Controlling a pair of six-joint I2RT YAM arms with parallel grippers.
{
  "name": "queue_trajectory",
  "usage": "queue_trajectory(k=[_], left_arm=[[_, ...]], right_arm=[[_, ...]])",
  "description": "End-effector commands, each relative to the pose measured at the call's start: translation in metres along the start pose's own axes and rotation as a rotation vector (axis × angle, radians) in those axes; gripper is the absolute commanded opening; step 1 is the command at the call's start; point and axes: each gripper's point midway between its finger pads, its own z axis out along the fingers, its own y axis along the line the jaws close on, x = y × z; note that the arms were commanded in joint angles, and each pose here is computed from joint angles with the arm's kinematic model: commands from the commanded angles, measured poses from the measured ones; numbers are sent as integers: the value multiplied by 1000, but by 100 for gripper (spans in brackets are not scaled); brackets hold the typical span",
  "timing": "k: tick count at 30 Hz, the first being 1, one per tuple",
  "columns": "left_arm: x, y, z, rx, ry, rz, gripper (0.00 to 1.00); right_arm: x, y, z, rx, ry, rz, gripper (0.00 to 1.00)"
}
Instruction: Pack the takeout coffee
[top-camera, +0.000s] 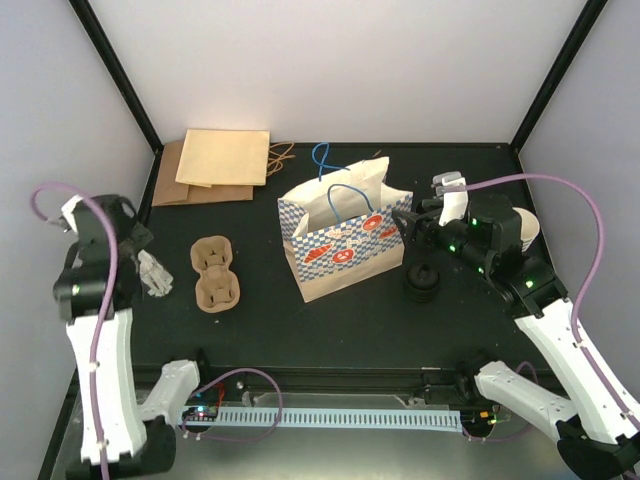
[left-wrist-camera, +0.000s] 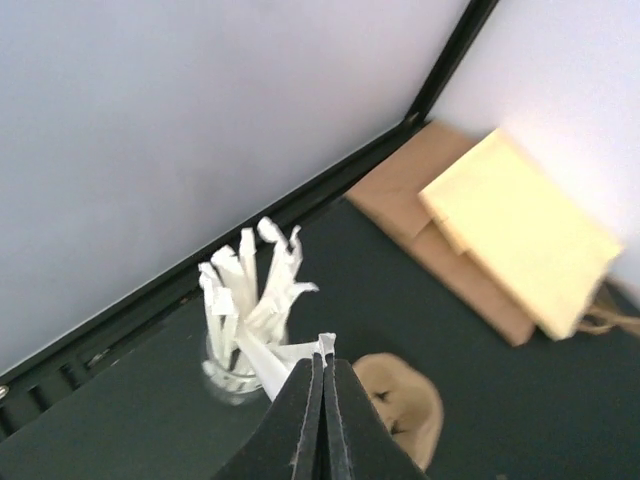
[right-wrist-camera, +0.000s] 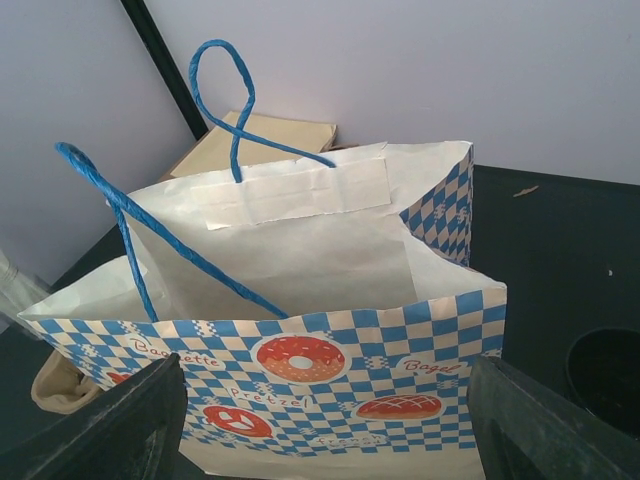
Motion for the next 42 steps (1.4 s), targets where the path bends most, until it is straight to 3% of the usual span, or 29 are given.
queue_trajectory(k=[1, 12, 17, 33, 42], left_arm=[[-23, -3, -62, 197, -114, -120, 2], [-59, -5, -169, 602, -419, -281, 1], [-61, -20, -180, 687, -398, -255, 2], [-36, -126, -226, 1371, -237, -12, 2], [-19, -151, -235, 1538, -141, 162, 2]], right_arm=[[-4, 5, 2, -24, -10, 7, 79], [-3, 2, 6, -10, 1, 20, 79], [-4, 1, 5, -3, 0, 19, 79], [-6, -2, -3, 18, -17, 18, 79], [-17, -7, -20, 54, -91, 30, 79]])
